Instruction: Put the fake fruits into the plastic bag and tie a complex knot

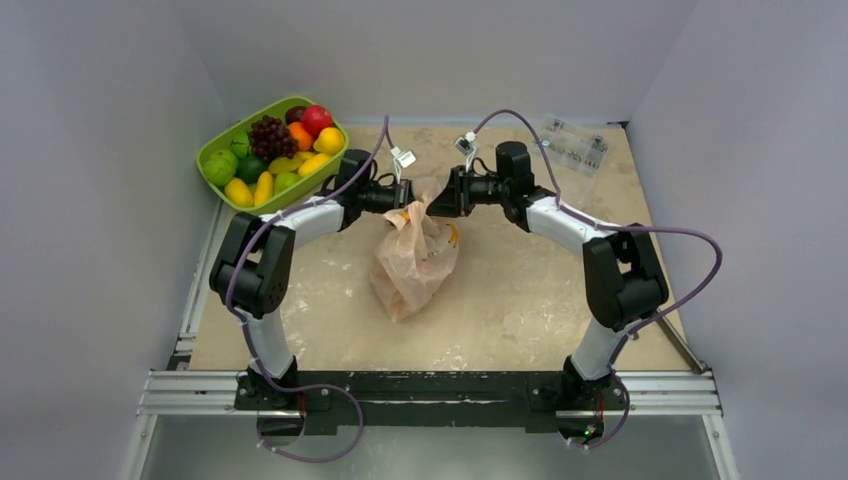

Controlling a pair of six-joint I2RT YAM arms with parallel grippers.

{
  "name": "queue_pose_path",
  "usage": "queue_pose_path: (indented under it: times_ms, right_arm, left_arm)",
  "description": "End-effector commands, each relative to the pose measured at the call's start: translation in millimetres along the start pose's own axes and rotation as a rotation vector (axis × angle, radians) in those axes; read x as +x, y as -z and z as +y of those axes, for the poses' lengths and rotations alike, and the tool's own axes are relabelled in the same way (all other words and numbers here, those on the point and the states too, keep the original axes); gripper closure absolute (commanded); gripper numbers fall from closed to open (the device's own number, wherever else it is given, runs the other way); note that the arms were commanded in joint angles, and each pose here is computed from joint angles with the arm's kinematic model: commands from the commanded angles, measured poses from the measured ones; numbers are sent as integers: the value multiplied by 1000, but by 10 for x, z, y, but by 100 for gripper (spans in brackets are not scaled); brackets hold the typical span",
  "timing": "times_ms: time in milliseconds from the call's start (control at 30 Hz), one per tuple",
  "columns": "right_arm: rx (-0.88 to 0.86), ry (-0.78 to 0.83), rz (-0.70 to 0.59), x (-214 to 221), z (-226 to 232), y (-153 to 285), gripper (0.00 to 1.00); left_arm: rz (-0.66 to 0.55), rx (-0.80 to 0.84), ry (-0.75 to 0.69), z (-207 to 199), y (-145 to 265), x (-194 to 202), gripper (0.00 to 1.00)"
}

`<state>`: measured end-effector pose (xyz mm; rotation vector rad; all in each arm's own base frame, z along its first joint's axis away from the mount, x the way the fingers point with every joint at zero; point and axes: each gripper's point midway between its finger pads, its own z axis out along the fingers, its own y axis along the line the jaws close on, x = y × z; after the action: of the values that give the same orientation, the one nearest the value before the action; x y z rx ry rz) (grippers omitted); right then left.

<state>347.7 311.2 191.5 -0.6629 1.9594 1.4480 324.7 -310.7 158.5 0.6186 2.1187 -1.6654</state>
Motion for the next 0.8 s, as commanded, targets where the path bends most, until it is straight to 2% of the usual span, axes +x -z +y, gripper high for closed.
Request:
queue_pose_path:
  times_ms: [0,67,200,267,333,467,567,667,767]
  right_arm:
    - [-40,51,-71,-161,206,-89,71]
    - [-66,63,-44,-131,266,-46,52]
    - [8,108,28,-81,156,189,29]
    - [34,114,61,-34,146,314,21]
    - [54,124,72,-39,158,432,17]
    - [99,94,90,-35,163,613,19]
    - [141,74,113,45,91,711,32]
    - [162,52,126,156,14,723,51]
    - [146,32,99,129,-8,630,51]
  left_arm:
    - [39,75,-57,-137,-173,31,100]
    - [25,70,-51,-120,-172,-7,100]
    - [-20,68,-44,-110,-126,-120,100]
    - [-32,71,-46,-137,-111,-156,100]
    - [-39,72,-49,-170,-101,-178,100]
    - [-48,77,-53,-209,-95,-214,100]
    - [-49,78,-55,-216,-94,-222,100]
    - [-50,81,-55,-221,-96,-232,100]
    - [-59,95,-58,-254,-97,-263,100]
